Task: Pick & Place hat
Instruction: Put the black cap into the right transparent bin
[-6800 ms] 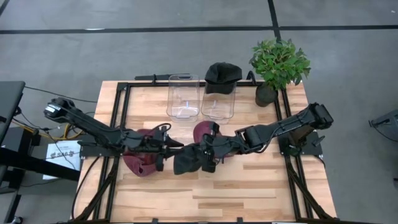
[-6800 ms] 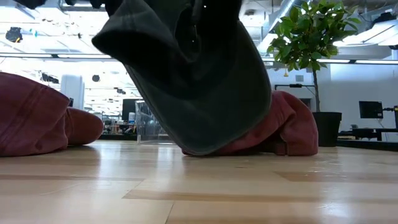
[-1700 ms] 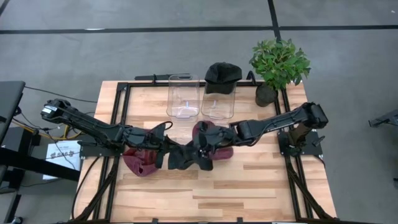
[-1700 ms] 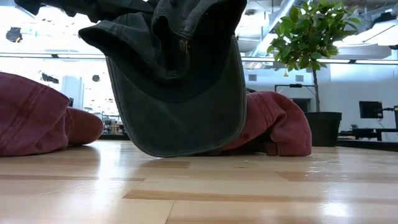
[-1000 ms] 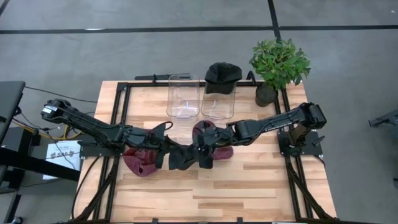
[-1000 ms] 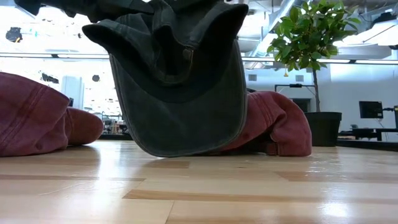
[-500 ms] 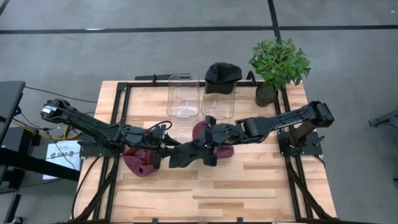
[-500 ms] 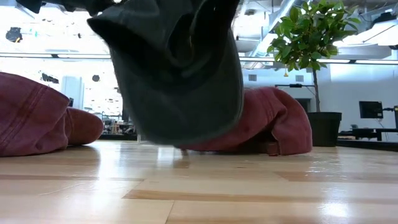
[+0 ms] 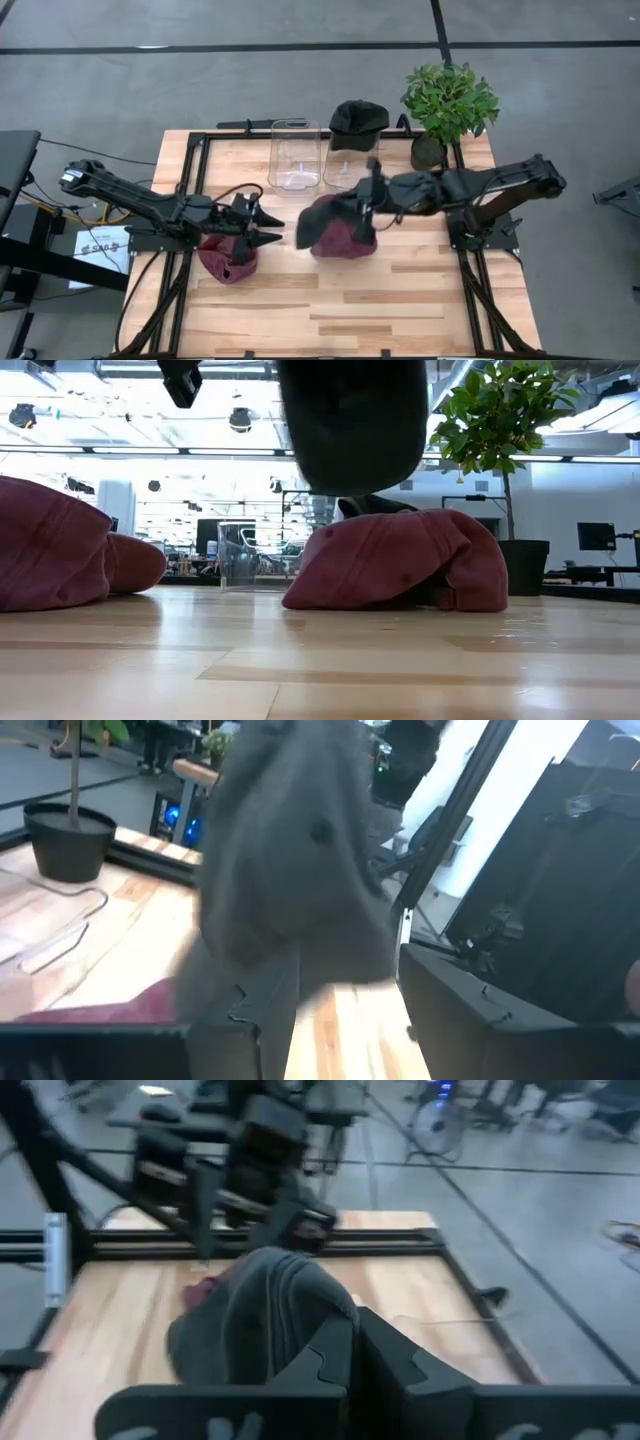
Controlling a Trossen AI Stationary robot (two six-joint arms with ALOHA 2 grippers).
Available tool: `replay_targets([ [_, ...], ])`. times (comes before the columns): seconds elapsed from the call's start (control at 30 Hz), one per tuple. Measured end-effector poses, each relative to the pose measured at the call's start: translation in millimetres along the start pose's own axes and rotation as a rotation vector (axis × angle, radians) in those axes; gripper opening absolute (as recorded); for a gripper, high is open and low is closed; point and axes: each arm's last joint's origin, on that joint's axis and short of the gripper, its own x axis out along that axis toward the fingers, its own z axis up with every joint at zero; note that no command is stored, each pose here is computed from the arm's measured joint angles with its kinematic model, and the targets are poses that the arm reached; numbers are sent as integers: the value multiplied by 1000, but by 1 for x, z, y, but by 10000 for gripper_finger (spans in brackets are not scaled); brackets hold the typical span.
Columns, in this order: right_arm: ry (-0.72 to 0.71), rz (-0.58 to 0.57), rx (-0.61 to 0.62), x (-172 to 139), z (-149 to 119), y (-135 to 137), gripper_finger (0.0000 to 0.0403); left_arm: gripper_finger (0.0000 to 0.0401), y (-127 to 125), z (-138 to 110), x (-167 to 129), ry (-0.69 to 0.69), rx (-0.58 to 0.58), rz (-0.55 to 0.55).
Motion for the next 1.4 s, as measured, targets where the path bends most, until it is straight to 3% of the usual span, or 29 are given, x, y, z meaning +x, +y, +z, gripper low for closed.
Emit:
replay_targets([
  [0.33,4,-150,-12,-17,3,-55,0,172,0,3,-3,-19,98,-3],
  [0.47,79,-233,-19,-13,-5,-83,0,172,-2,11,-11,-64,149,-13],
  [0.7,169,-245,0,8,-21,-133,0,173,-3,30,-31,-171,227,-32],
  [1.07,293,-314,121,39,-59,-207,0,173,-4,35,-38,-201,241,-36],
  [1.2,216,-287,207,50,-78,-225,0,173,-2,33,-33,-197,350,0],
  [1.4,205,-314,271,55,-116,-236,0,173,0,34,-33,-213,355,27],
])
